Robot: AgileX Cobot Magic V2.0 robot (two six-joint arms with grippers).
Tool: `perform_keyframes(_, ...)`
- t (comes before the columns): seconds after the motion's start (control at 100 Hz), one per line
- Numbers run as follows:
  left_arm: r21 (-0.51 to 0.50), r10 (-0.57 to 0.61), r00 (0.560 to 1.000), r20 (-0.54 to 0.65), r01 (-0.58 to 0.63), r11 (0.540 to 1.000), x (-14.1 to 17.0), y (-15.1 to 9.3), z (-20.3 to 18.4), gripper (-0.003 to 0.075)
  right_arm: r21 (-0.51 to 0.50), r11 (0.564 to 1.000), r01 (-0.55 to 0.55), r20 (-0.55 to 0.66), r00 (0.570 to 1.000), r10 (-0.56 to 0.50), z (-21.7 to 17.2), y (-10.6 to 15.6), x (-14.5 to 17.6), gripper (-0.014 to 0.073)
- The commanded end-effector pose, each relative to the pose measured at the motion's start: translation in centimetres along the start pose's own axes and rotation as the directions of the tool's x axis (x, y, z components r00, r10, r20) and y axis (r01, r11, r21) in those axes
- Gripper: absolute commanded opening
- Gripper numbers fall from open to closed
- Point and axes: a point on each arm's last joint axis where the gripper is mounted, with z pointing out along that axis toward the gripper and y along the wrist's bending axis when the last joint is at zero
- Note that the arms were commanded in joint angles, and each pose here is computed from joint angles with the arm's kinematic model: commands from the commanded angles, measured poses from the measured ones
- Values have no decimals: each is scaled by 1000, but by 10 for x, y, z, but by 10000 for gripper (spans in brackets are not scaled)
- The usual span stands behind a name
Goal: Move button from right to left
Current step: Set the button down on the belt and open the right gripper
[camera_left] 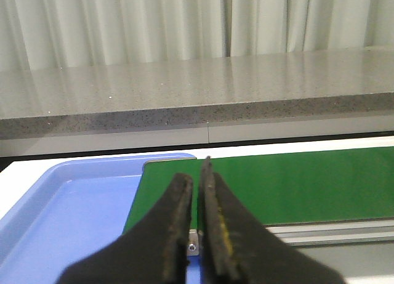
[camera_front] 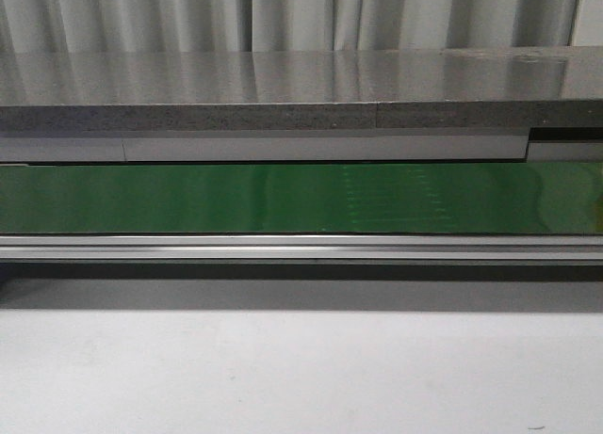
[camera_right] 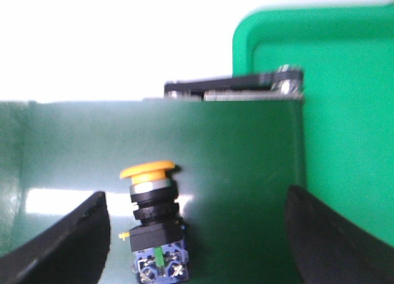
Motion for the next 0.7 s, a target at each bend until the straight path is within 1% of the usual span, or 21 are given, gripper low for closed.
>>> perform_keyframes(0.0, 6, -14, 997, 75, 13, 1000, 4, -2, -2, 5, 23, 999, 25, 176, 984, -29, -37, 5, -17, 552)
perform_keyframes(0.14, 6, -14, 997, 75, 13, 1000, 4, -2, -2, 5, 37, 997, 61, 256, 964, -69, -65, 11, -16, 552)
perform_keyframes(0.3, 6, -14, 997, 75, 13, 1000, 4, -2, -2, 5, 61, 991, 119, 362, 923, -133, -90, 22, -6, 552)
perform_keyframes(0.41, 6, -14, 997, 75, 13, 1000, 4, -2, -2, 5, 75, 984, 160, 428, 886, -177, -100, 31, 12, 552)
perform_keyframes(0.5, 6, -14, 997, 75, 13, 1000, 4, -2, -2, 5, 88, 982, 169, 475, 859, -190, -108, 35, 30, 552)
perform_keyframes(0.69, 6, -14, 997, 75, 13, 1000, 4, -2, -2, 5, 106, 981, 164, 528, 827, -195, -123, 36, 76, 552)
